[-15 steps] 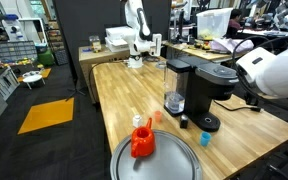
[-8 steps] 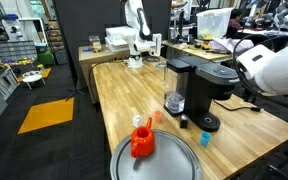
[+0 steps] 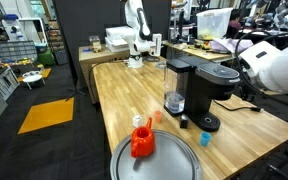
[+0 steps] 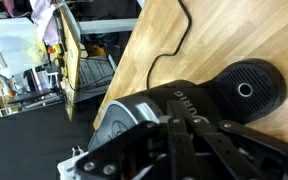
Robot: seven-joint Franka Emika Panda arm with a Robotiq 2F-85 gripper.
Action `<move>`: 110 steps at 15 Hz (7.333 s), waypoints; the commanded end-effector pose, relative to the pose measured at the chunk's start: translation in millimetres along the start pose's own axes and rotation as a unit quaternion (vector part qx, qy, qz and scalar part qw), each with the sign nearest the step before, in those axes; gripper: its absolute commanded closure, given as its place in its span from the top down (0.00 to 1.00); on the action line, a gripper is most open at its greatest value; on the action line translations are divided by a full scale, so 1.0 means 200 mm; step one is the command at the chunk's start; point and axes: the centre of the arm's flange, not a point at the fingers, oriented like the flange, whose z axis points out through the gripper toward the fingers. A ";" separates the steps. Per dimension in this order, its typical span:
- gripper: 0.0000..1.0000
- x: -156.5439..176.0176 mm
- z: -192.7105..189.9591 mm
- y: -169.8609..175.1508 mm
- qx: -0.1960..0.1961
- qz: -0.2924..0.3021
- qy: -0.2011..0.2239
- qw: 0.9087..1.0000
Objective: Open the coffee machine chamber
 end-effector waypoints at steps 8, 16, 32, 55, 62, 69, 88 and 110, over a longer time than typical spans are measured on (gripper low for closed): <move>0.00 -0.08 -0.08 -0.02 0.006 -0.014 0.056 0.998; 0.00 -0.06 -0.19 -0.02 0.008 -0.026 0.090 0.996; 0.01 -0.06 -0.14 -0.03 0.003 -0.026 0.078 0.997; 0.00 -0.08 0.01 -0.02 -0.003 -0.039 0.066 0.997; 0.00 -0.07 0.11 -0.01 -0.007 -0.043 0.065 0.997; 0.00 -0.05 0.18 0.02 -0.011 -0.044 0.074 0.996; 0.00 -0.03 0.13 0.23 -0.037 -0.046 0.072 0.996; 0.00 0.27 -0.05 0.45 -0.071 -0.119 0.100 0.985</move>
